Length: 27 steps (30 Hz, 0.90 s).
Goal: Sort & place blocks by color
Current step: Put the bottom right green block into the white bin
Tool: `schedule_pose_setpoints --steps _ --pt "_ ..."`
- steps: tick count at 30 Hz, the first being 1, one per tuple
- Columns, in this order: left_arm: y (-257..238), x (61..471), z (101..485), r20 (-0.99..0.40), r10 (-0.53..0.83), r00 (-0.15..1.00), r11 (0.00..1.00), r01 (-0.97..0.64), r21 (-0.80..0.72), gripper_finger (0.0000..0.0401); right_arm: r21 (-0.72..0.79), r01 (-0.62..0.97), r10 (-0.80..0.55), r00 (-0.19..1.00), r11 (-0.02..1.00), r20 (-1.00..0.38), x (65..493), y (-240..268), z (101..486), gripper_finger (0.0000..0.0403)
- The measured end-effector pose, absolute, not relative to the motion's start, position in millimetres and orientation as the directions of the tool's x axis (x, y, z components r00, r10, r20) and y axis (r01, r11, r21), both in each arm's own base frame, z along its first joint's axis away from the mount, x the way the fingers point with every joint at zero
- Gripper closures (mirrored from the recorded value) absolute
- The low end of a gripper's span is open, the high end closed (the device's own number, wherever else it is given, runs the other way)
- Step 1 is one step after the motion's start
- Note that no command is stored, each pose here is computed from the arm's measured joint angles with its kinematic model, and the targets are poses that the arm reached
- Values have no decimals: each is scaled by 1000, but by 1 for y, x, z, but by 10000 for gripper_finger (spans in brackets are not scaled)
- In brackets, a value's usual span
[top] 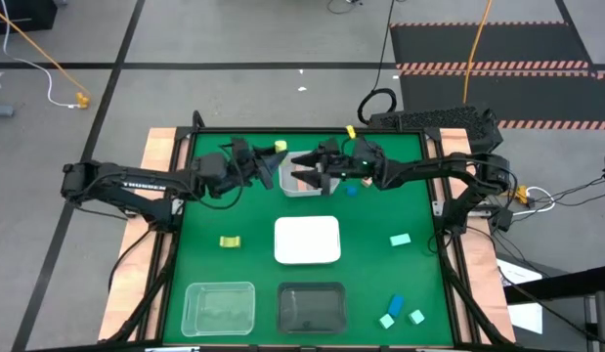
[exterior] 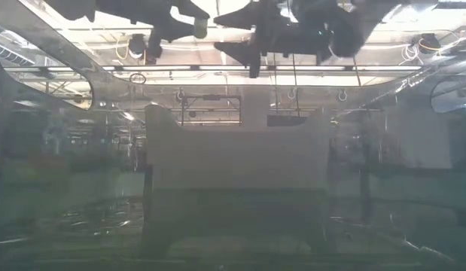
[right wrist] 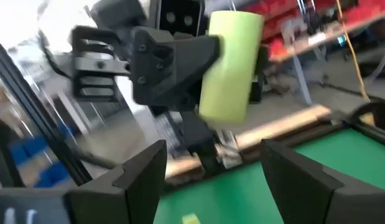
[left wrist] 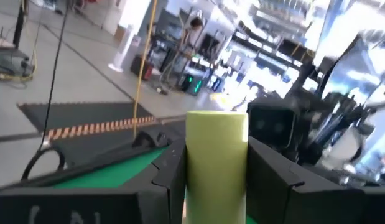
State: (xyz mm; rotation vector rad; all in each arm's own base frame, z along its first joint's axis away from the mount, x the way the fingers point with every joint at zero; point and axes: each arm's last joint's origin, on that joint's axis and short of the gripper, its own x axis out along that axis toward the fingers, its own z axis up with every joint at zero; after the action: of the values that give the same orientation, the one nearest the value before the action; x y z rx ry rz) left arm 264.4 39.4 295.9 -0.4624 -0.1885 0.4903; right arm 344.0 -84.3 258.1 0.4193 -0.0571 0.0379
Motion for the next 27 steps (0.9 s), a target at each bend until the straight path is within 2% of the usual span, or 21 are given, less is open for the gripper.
schedule_pose_setpoints --steps 5,18,22,27 --pt "40 273 289 59 487 872 768 -395 -503 272 374 16 1 999 927 -45 354 -86 268 154" --pt "32 282 280 59 430 901 771 -333 -544 272 375 30 -24 1000 926 -19 355 -84 273 157" --pt "33 284 280 73 430 900 775 -326 -541 272 379 60 -57 998 924 -20 356 -81 273 179" --pt "33 285 279 74 431 899 775 -327 -541 272 383 57 -54 998 922 -18 356 -81 273 237"
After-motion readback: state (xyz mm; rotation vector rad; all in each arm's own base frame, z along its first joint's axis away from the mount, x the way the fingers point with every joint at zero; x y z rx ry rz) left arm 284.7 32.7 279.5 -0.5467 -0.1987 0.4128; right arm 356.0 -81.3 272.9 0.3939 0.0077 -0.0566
